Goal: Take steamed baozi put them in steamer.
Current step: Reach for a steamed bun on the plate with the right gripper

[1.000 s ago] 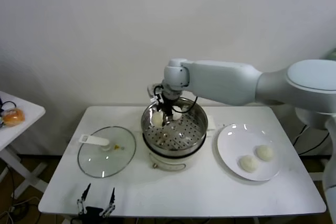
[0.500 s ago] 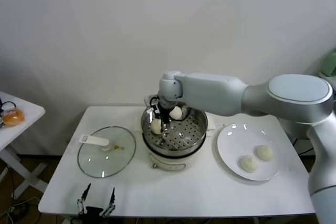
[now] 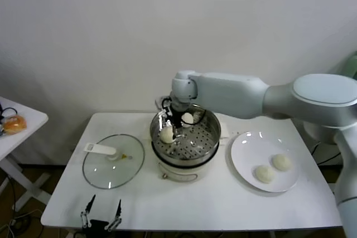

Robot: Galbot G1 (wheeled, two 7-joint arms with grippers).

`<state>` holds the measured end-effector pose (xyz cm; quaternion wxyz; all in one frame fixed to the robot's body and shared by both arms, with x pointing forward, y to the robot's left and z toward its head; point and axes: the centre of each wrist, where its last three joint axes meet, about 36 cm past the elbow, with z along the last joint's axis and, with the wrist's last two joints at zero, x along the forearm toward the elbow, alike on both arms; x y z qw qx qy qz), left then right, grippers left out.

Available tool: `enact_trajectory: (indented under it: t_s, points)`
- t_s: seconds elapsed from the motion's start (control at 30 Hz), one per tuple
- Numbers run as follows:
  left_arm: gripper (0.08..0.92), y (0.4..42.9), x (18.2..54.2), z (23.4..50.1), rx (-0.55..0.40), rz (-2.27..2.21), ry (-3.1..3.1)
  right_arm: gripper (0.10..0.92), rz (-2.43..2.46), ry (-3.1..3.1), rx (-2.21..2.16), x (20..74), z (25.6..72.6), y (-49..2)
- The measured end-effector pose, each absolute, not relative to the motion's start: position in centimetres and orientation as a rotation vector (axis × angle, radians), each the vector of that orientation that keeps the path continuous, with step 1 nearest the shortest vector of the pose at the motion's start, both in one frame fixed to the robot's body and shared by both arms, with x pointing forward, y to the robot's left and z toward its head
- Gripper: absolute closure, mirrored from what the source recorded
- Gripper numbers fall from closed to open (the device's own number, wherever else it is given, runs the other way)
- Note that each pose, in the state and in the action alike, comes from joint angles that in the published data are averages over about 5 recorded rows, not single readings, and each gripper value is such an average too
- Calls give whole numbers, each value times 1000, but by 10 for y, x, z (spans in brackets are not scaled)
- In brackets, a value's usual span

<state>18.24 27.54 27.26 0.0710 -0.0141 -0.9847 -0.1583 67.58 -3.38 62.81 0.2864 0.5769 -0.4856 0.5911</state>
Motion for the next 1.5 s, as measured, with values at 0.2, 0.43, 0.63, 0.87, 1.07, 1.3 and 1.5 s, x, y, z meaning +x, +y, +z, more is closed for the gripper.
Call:
enact_trajectory:
  t_s: [0.2, 0.43, 0.63, 0.87, 1.07, 1.3, 1.5]
  points:
    - [177, 275, 181, 274, -43, -480, -2961, 200, 1547, -1299, 1520, 683, 665, -96]
    - [177, 275, 182, 274, -44, -479, -2962, 200, 1477, -1288, 1469, 679, 674, -192]
    - [177, 274, 182, 271, -49, -475, -2957, 200, 1409, -1284, 1412, 663, 650, -270]
    - [177, 275, 180, 269, -45, -477, -2948, 200, 1351, -1255, 1357, 639, 600, -329]
    - [177, 276, 179, 268, -41, -477, -2945, 200, 1321, -1219, 1325, 622, 558, -356]
    - [177, 276, 178, 267, -43, -477, -2938, 200, 1296, -1182, 1309, 607, 517, -372]
    - [177, 276, 177, 265, -48, -481, -2930, 200, 1282, -1168, 1304, 599, 488, -378]
